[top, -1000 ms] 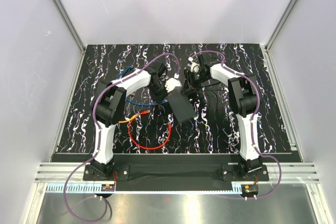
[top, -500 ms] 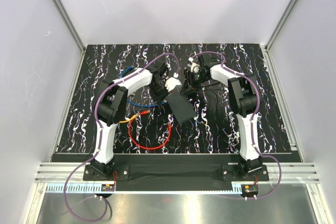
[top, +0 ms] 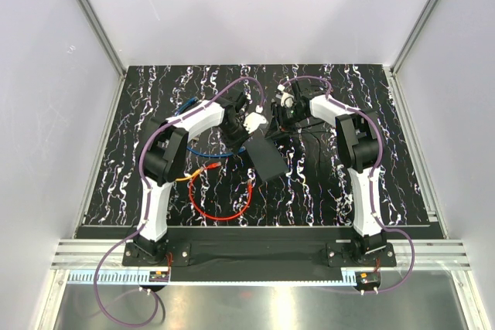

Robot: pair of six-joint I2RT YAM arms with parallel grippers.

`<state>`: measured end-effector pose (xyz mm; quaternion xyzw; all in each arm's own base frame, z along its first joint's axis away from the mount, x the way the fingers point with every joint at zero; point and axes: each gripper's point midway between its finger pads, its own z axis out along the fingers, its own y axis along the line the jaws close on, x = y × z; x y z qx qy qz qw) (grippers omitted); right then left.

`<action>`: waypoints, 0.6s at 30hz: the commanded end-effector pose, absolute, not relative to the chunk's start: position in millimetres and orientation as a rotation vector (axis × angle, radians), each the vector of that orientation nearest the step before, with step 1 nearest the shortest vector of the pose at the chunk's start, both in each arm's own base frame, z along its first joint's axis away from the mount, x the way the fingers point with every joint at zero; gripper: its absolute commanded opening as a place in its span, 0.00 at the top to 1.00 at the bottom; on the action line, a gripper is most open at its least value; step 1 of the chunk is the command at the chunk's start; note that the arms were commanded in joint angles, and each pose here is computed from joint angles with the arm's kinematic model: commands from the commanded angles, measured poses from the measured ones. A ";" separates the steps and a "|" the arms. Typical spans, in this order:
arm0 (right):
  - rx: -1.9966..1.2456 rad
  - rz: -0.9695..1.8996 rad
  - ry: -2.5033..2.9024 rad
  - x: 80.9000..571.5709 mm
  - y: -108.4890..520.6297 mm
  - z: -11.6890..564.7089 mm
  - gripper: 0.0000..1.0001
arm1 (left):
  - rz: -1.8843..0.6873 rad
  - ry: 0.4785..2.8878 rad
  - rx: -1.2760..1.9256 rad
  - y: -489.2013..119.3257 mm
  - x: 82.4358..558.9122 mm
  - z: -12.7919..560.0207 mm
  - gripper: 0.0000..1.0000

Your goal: Insert the plug into the switch port

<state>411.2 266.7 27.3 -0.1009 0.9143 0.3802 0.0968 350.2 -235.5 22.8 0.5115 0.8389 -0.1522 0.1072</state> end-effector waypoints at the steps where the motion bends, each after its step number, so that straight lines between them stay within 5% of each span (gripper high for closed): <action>1: -0.344 1.224 2.691 396.1 286.4 38.5 0.64 | -0.511 2.182 1.446 -278.0 385.3 69.7 1.00; 18: -0.358 1.328 2.700 380.2 307.4 35.0 0.72 | -0.609 2.053 1.408 -327.2 399.1 88.5 1.00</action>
